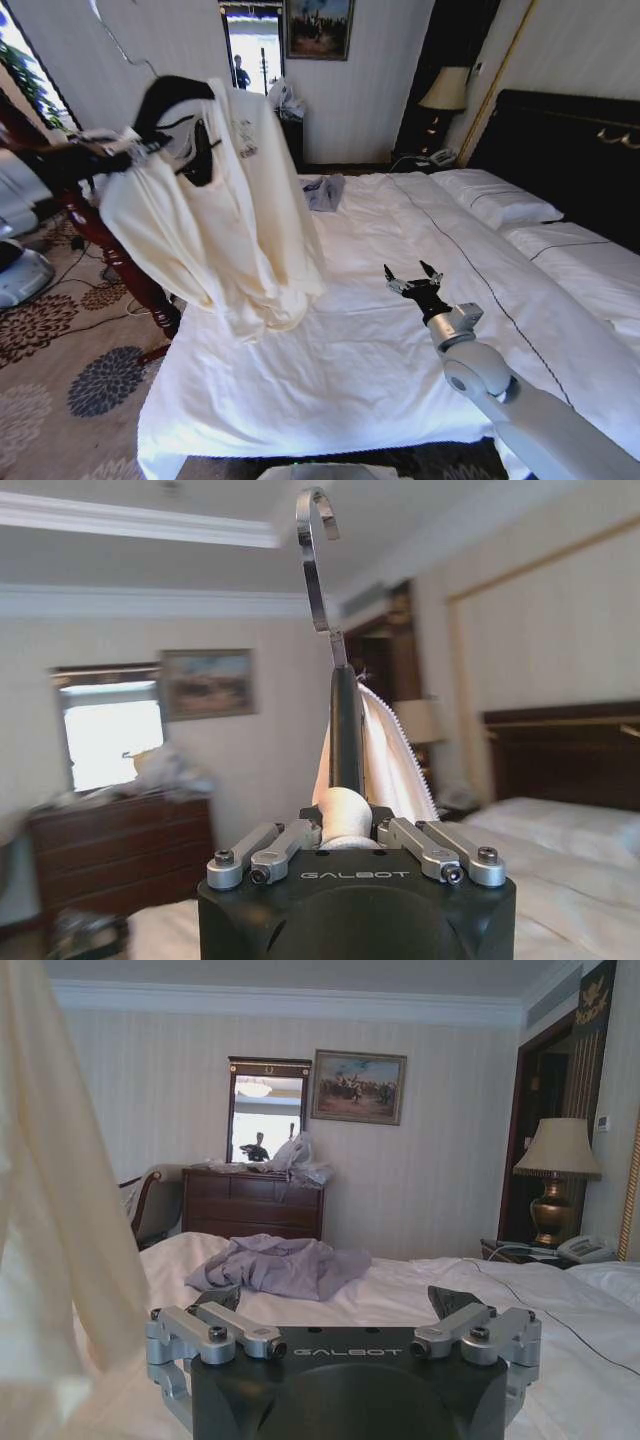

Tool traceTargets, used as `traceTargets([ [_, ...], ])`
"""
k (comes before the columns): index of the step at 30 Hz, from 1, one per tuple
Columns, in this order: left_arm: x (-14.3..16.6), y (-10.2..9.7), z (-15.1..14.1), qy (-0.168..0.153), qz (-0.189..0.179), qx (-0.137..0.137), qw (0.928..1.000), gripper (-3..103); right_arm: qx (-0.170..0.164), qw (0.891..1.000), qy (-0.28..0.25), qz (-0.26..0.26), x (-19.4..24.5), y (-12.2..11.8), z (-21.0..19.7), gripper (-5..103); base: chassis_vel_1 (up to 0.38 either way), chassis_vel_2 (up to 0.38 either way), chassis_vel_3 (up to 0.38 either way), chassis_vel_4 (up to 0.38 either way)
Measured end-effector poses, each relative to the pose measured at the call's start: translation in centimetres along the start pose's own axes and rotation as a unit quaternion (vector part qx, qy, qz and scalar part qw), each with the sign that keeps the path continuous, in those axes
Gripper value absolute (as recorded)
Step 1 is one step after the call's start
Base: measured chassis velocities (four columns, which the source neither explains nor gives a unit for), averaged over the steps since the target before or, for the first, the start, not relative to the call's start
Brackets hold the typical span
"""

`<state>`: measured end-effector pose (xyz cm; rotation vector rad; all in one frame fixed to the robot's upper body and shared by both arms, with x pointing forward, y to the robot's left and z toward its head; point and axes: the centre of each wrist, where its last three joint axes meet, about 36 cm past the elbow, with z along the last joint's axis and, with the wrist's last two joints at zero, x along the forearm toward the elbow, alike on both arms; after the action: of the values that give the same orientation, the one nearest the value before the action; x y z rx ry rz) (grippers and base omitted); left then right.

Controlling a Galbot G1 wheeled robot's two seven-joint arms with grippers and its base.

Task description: Pick up the clothes from the bed and hang them on the clothes hanger.

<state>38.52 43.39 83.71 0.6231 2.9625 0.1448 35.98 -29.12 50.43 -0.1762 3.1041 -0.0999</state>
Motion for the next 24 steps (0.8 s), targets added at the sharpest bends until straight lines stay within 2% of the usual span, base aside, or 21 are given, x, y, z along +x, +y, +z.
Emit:
traceTargets([
  [2,0.3,0.0,-0.5,0.004,-0.013,0.003,0.9999,19,0.000,1.000,0.000,0.000,0.0,0.0,0.0,100,0.000,0.000,0.000,0.000],
  [4,1.4,0.1,-1.0,0.011,-0.044,0.008,0.9989,19,0.000,1.000,0.000,0.000,0.0,0.0,0.0,100,0.000,0.000,0.000,0.000],
  [6,1.7,0.1,-0.9,0.013,-0.049,0.012,0.9986,19,0.000,1.000,0.000,0.000,0.0,0.0,0.0,100,0.000,0.000,0.000,0.000],
  [8,2.9,0.1,-0.4,0.021,-0.068,0.033,0.9969,19,0.000,1.000,-0.001,-0.001,0.0,0.0,0.0,100,0.000,0.000,0.000,0.000],
  [10,3.2,0.1,-0.2,0.023,-0.072,0.038,0.9964,19,0.000,1.000,-0.001,-0.001,0.0,0.0,0.0,100,0.000,0.000,0.000,0.000],
  [12,4.2,0.5,0.0,0.021,-0.087,0.057,0.9944,19,0.000,1.000,-0.001,-0.001,0.0,0.0,0.0,100,0.000,0.000,0.000,0.000],
  [14,4.7,0.9,-0.5,0.013,-0.097,0.078,0.9921,18,0.000,1.000,-0.001,-0.001,0.0,0.0,0.0,100,0.000,0.000,0.000,0.000],
  [16,4.7,0.9,-0.6,0.012,-0.099,0.082,0.9916,18,0.000,1.000,-0.001,-0.001,0.0,0.0,0.0,100,0.000,0.000,0.000,0.000],
  [17,5.0,1.2,-1.1,0.008,-0.106,0.099,0.9894,18,0.001,1.000,-0.001,-0.001,0.0,0.0,0.0,100,0.000,0.000,0.000,0.000],
  [19,5.2,1.7,-1.4,0.007,-0.115,0.115,0.9866,18,0.000,1.000,-0.001,-0.001,0.0,0.0,0.0,100,0.000,0.000,0.000,0.000],
  [21,5.2,1.9,-1.4,0.008,-0.119,0.118,0.9859,18,0.000,1.000,-0.001,-0.001,0.0,0.0,0.0,100,0.000,0.000,0.000,0.000],
  [24,5.0,3.4,-1.5,0.013,-0.141,0.127,0.9818,18,0.000,1.000,-0.001,-0.001,0.0,0.0,0.0,100,0.000,0.000,0.000,0.000],
])
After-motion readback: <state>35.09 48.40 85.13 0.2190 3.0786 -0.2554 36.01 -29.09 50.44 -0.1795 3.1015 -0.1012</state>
